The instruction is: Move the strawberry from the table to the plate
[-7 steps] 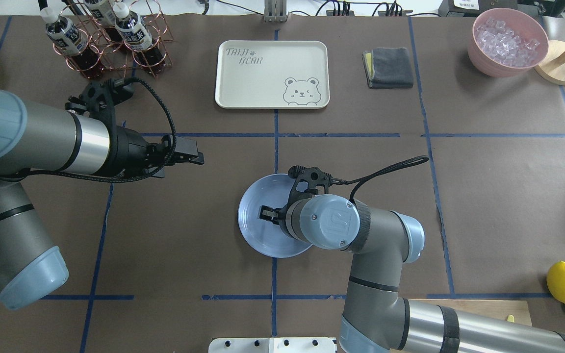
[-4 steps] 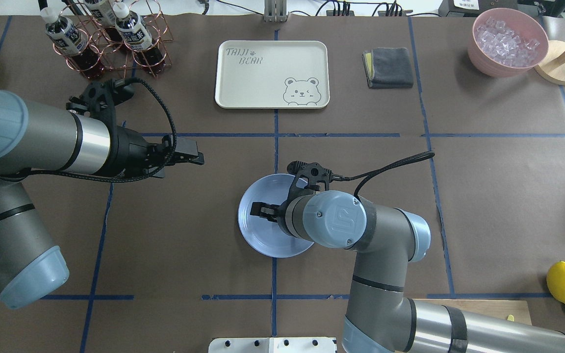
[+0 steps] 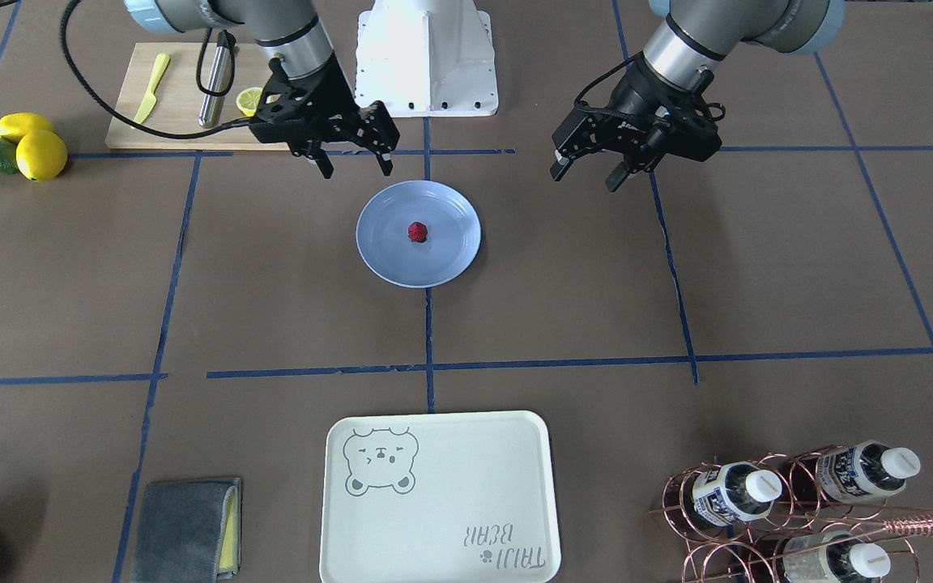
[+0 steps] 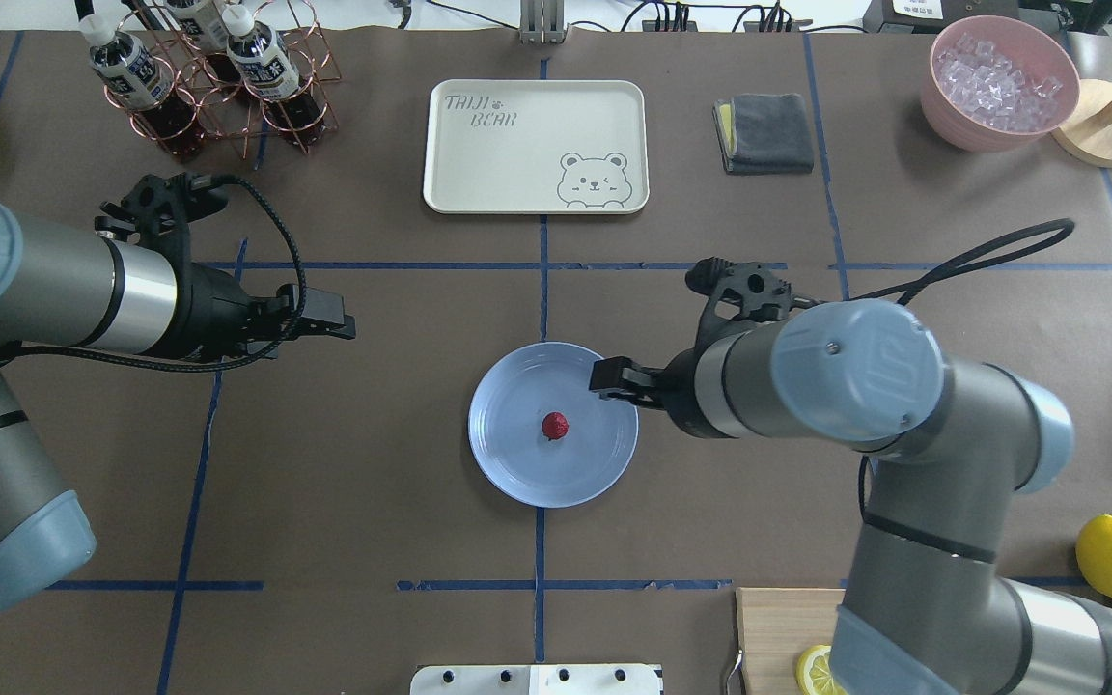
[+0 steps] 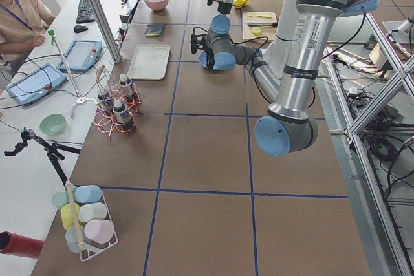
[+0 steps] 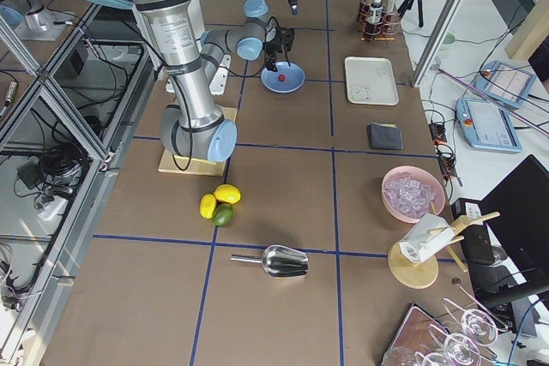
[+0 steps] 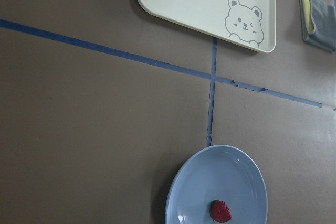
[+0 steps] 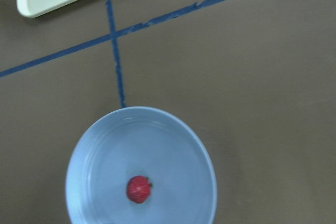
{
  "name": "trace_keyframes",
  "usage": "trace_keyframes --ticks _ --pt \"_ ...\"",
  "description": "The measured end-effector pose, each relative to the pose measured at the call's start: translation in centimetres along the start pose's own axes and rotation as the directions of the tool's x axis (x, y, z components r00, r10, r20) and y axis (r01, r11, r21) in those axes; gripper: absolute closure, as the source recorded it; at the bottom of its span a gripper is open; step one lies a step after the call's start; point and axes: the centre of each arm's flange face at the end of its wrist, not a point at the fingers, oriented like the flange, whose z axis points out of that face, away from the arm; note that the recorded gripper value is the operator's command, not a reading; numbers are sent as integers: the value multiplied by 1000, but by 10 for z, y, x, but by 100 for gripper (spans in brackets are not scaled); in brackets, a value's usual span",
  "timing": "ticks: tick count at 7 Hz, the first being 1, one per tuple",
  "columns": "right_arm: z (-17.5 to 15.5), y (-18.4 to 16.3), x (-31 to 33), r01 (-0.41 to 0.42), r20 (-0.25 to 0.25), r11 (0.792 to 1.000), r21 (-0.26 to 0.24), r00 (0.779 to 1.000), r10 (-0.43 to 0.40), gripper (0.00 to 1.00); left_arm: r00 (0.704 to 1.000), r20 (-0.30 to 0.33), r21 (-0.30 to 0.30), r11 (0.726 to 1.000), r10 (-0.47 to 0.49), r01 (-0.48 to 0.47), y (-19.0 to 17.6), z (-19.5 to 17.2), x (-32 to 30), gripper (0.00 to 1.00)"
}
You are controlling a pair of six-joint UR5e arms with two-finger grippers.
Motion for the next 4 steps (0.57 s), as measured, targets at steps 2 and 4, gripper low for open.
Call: trace_keyframes --ticks 2,4 --pt "-33 -51 91 120 -86 992 -25 989 -122 0 980 111 35 985 164 -169 -28 -27 -77 1" --pt "-77 -116 194 255 -145 963 -82 953 -265 0 904 213 -8 926 370 -377 -54 -80 -173 1"
